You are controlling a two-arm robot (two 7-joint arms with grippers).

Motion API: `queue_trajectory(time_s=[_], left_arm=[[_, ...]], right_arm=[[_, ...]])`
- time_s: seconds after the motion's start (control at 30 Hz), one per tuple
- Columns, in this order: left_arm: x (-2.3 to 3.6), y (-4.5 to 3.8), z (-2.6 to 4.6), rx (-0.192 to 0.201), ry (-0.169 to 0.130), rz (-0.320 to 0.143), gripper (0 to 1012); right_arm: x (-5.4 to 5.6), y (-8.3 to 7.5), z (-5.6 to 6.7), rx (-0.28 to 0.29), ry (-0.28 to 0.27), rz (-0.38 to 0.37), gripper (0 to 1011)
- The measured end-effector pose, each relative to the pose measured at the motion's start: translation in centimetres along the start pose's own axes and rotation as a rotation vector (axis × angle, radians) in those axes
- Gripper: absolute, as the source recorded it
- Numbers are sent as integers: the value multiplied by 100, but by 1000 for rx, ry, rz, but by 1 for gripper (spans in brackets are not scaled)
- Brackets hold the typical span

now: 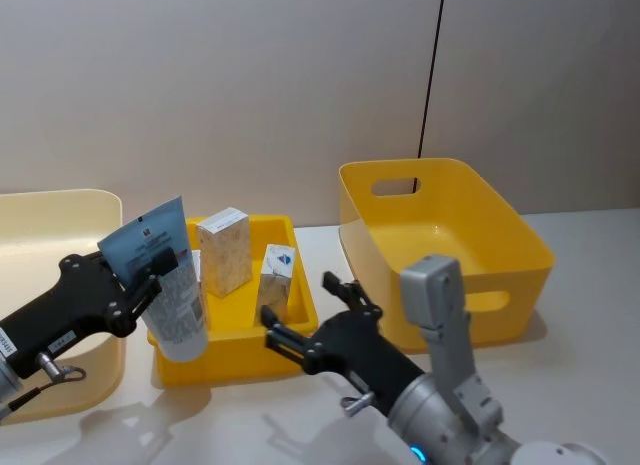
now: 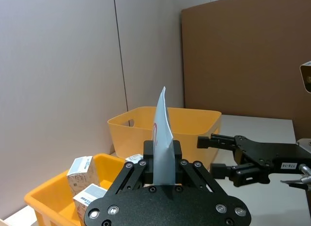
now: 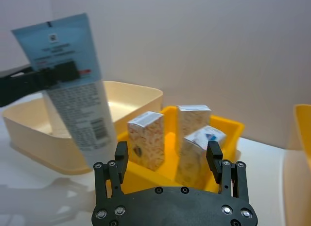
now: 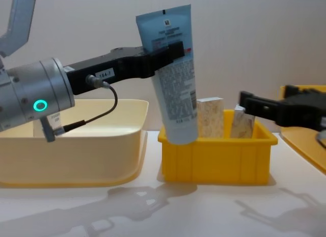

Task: Bimanual collaborative sorting of washing and personal care products

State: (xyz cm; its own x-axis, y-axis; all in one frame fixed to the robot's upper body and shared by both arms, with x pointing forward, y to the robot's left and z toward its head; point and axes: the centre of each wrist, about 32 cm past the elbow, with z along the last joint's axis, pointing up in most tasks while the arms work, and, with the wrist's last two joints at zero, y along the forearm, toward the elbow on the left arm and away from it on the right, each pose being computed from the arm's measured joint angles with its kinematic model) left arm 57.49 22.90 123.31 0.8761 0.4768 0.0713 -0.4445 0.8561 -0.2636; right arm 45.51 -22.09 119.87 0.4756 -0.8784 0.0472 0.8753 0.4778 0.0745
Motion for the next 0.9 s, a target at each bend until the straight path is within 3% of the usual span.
queue_trajectory(time_s=[0.5, 0.9], left_arm=[[-5, -11, -5, 1, -1, -5, 203], [-6, -15, -6, 2, -2, -6, 203]], right_arm=[[-208, 400, 69, 5, -13, 190, 1001], [-307, 585, 90, -16, -52, 230, 1001]])
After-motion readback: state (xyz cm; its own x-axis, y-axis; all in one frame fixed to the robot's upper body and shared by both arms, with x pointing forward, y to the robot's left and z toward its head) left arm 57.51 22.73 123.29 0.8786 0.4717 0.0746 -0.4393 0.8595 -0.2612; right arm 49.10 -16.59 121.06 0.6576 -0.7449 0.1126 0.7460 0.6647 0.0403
